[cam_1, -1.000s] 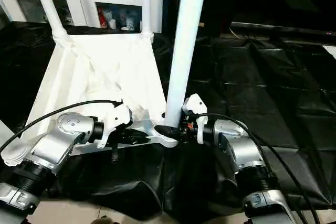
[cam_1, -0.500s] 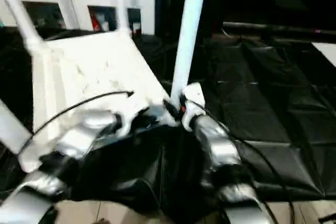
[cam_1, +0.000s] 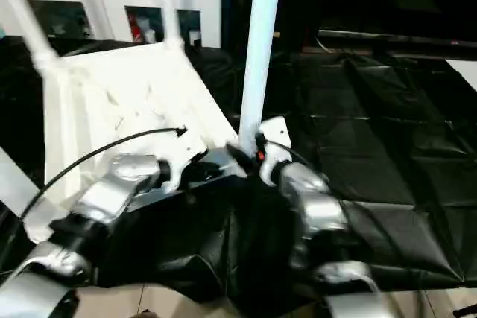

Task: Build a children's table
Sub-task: Rotate leg to tighten

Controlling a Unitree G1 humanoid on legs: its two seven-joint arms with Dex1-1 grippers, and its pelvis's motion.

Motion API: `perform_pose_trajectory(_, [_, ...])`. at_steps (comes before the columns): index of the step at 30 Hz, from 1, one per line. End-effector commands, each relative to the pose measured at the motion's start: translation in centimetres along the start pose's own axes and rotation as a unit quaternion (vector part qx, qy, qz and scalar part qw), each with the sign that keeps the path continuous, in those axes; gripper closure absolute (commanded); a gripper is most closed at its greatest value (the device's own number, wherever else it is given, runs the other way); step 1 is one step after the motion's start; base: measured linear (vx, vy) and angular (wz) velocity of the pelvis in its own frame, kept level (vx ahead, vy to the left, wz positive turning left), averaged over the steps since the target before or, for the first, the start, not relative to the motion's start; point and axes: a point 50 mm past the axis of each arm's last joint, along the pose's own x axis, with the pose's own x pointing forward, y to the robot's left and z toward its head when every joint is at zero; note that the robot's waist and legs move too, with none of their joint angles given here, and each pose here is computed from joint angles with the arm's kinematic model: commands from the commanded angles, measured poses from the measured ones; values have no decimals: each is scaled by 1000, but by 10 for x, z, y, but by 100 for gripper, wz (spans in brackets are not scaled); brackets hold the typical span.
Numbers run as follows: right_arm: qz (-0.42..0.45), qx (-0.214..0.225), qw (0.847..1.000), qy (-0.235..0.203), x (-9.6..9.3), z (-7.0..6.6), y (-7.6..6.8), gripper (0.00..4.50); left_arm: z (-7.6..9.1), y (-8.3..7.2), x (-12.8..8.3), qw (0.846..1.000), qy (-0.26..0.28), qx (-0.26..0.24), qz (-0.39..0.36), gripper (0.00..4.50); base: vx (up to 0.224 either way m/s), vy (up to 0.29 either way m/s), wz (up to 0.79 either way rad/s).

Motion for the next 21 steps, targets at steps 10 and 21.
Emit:
perform_pose_trajectory(10, [141, -23, 988, 55, -23, -7, 1, 134, 15, -12, -17, 992, -52, 49, -104, 450, 0, 0, 0])
perform_pose_trajectory(21, [170, -20, 983, 67, -29, -8, 2, 205, 11, -13, -24, 989, -38, 55, -131, 450, 0, 0, 0])
